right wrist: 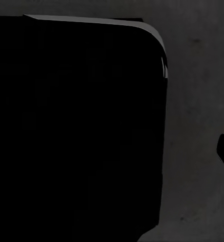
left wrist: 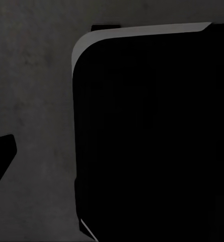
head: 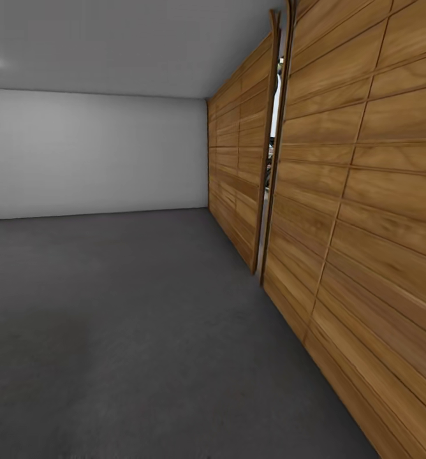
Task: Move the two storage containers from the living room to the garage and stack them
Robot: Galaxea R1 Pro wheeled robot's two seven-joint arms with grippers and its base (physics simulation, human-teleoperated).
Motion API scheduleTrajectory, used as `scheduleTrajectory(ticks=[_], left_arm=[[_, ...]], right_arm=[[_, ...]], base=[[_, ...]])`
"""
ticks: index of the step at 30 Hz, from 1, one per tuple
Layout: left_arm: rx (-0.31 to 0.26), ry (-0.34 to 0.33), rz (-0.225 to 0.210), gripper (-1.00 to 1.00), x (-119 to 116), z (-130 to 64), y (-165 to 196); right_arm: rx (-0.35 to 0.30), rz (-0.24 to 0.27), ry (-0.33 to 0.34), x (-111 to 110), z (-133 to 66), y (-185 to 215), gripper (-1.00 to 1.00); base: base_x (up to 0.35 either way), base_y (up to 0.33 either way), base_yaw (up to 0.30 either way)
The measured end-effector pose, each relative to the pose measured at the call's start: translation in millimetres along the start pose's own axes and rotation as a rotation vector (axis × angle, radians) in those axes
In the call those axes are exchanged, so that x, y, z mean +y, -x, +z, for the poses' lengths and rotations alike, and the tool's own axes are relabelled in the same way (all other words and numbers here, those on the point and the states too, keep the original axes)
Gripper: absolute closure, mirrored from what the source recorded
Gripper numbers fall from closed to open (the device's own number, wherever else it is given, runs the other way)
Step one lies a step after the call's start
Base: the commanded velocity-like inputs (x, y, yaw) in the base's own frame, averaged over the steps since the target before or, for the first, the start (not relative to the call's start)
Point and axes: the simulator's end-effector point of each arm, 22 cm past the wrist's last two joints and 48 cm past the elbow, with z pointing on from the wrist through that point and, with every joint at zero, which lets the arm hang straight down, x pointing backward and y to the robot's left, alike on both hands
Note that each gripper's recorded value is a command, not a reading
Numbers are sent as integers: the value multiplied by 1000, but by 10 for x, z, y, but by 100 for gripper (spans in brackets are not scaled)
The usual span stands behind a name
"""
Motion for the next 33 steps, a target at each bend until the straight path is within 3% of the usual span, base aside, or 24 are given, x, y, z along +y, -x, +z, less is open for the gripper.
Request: scheduleTrajectory(ticks=[33], left_arm=[[4, -6, -28, -100, -57, -1, -14]], right_arm=[[-21, 4, -9, -72, -1, 45, -100]], base=[[3, 0, 282]])
